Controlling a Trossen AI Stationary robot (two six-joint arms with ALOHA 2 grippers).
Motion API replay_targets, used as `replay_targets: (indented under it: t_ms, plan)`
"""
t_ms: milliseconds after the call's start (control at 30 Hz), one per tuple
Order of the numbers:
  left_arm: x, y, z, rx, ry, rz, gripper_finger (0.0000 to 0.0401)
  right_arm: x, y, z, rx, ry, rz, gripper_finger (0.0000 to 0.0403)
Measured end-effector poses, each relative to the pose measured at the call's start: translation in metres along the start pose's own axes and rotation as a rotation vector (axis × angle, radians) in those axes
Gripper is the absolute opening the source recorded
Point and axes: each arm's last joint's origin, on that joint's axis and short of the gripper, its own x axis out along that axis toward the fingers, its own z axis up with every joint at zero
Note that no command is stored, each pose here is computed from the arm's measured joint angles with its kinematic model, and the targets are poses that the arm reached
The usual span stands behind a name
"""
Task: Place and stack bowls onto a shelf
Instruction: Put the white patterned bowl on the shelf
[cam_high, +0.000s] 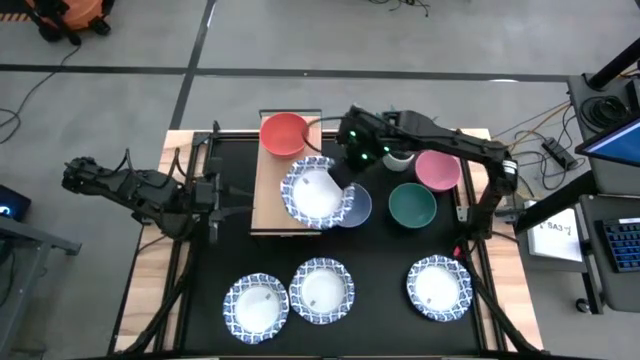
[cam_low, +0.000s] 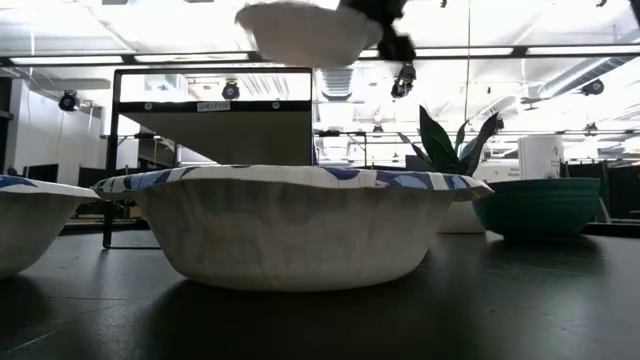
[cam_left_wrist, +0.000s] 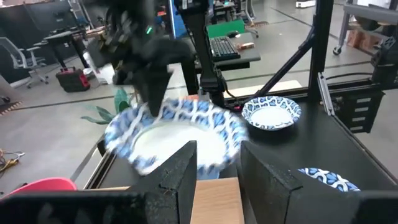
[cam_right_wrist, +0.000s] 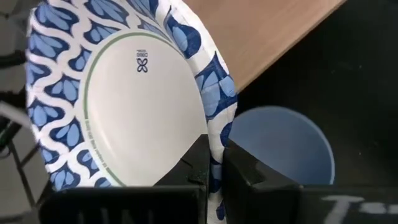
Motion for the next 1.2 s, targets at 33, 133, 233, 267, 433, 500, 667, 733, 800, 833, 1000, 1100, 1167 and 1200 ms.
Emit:
replay_targets:
  t_ms: [33,133,233,267,433,500,667,733,800,833,1000,1100,1167,1200]
  plan:
    - [-0.001,0.0,0.0,0.0,0.001,0.0,0.0107,0.006,-0.005,0.004,0.013,0.007,0.0,0.0013]
    - [-0.003,0.001,-0.001,0.002,0.005,-0.001,0.0107,0.025,-0.016,0.014,0.04,0.024,0.003,0.0013]
    - [-0.005,0.002,-0.002,0.004,0.01,-0.002,0.0107,0.042,-0.02,0.02,0.045,0.042,-0.003,0.0013]
    - [-0.005,0.002,-0.002,0.004,0.01,-0.002,0.0107,0.047,-0.02,0.022,0.041,0.046,-0.005,0.0013]
    - [-0.006,0.002,-0.002,0.01,0.009,-0.003,0.0107,0.059,-0.018,0.031,0.012,0.043,-0.002,0.0013]
    - [-0.005,0.002,-0.002,0.013,0.01,-0.003,0.0107,0.063,-0.018,0.034,0.011,0.041,-0.001,0.0013]
    - [-0.005,0.002,-0.002,0.014,0.01,-0.003,0.0107,0.066,-0.017,0.039,-0.006,0.014,0.004,0.0013]
    - [-0.005,0.002,-0.002,0.014,0.011,-0.003,0.0107,0.066,-0.016,0.04,-0.01,0.006,0.007,0.0013]
    - [-0.005,0.002,-0.002,0.014,0.012,-0.004,0.0107,0.066,-0.016,0.04,-0.013,0.005,0.007,0.0013]
    - [-0.005,0.002,-0.002,0.013,0.011,-0.004,0.0107,0.066,-0.016,0.04,-0.018,0.0,0.009,0.0013]
    - [-0.004,0.002,-0.002,0.014,0.014,-0.004,0.0107,0.067,-0.015,0.04,-0.036,-0.006,0.008,0.0013]
    - [-0.004,0.001,-0.003,0.015,0.016,-0.004,0.0107,0.067,-0.014,0.039,-0.058,-0.003,0.004,0.0013]
    - [-0.003,0.001,-0.003,0.015,0.017,-0.004,0.0107,0.067,-0.014,0.039,-0.067,-0.001,0.004,0.0013]
    - [-0.003,0.001,-0.003,0.016,0.017,-0.004,0.0107,0.067,-0.014,0.039,-0.069,-0.001,0.003,0.0013]
